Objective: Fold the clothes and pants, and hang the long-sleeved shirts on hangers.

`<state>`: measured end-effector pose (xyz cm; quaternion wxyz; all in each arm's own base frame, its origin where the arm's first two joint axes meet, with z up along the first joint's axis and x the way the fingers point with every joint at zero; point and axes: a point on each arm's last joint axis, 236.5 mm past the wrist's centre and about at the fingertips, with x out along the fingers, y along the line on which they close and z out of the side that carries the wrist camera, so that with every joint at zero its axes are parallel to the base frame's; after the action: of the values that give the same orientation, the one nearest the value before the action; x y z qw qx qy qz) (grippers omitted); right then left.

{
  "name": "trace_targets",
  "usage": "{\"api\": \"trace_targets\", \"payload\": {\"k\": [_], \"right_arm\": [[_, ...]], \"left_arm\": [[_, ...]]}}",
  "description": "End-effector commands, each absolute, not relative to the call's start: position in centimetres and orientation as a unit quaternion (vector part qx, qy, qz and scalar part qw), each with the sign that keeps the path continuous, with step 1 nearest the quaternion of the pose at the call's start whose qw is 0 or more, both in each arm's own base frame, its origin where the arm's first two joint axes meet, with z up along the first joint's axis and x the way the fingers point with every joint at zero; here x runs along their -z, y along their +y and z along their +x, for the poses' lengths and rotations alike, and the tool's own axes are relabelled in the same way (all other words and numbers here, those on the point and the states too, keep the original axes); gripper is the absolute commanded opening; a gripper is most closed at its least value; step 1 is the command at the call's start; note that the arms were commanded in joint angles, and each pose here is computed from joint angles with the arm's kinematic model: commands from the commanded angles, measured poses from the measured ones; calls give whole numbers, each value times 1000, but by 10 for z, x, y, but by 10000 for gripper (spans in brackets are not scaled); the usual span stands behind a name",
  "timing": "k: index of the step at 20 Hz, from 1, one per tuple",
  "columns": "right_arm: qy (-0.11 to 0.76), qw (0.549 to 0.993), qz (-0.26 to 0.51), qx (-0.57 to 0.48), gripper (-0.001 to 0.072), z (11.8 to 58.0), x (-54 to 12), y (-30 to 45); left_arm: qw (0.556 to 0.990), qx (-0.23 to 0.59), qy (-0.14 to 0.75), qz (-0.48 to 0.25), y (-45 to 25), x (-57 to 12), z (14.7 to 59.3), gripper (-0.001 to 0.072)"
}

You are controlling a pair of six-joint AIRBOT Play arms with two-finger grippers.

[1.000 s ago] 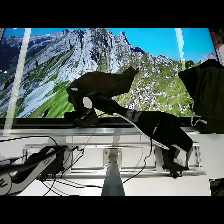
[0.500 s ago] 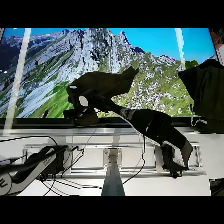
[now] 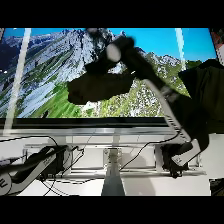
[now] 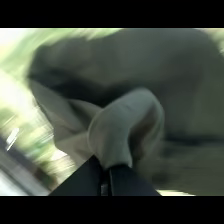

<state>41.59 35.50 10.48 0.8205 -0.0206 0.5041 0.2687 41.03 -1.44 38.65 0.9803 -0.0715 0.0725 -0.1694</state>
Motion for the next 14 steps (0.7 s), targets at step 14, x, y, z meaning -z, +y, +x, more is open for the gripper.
{"api": "trace_targets", "payload": {"k": [14], "right_arm": [[433, 899, 46, 53, 18, 422, -253, -48]], "left_arm": [[908, 257, 311, -115, -51, -263, 382, 697]]}}
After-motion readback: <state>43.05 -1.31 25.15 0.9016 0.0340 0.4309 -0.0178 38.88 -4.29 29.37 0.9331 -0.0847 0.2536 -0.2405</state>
